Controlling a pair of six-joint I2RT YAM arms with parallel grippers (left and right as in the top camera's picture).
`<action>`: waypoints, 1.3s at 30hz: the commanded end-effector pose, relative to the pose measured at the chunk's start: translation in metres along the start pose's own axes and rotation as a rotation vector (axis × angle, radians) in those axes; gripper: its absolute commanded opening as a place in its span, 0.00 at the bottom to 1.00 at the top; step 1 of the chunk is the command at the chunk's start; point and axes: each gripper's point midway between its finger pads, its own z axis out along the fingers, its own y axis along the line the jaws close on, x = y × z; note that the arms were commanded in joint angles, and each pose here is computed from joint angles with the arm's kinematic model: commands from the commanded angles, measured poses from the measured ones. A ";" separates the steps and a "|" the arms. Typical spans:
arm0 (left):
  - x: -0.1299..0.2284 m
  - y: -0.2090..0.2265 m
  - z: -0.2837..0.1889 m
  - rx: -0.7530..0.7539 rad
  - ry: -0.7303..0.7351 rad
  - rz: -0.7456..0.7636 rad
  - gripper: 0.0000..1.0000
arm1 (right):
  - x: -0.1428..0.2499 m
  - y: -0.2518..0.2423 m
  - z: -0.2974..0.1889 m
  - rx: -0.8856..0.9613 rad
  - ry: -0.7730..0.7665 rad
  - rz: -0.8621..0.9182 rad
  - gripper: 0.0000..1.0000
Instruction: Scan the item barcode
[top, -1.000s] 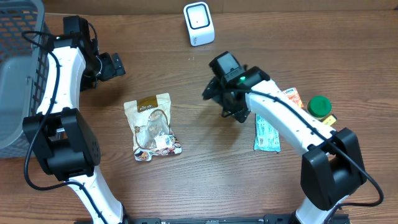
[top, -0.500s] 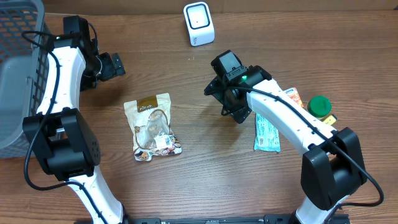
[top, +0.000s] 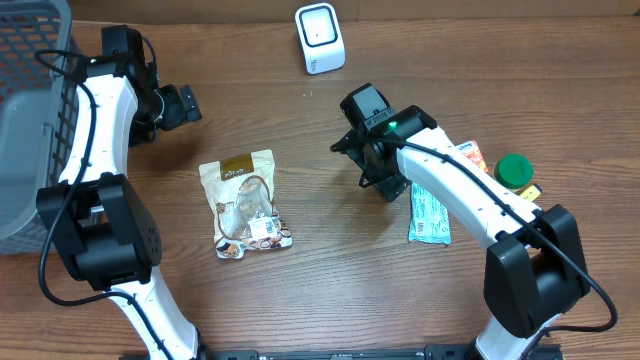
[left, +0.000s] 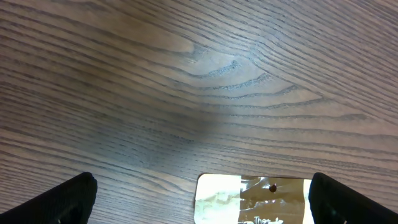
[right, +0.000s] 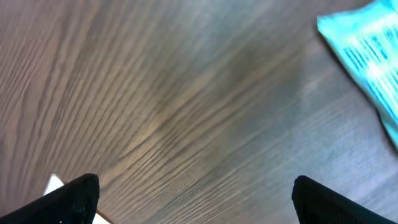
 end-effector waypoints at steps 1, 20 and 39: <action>-0.010 -0.005 -0.023 0.013 -0.061 0.018 1.00 | 0.001 0.018 -0.006 -0.075 0.009 -0.361 1.00; -0.010 -0.005 -0.023 0.013 -0.061 0.018 1.00 | -0.008 0.021 -0.006 -0.065 -0.060 -1.191 1.00; -0.010 -0.005 -0.023 0.013 -0.061 0.018 1.00 | 0.077 0.119 -0.047 -0.683 0.009 -1.224 0.95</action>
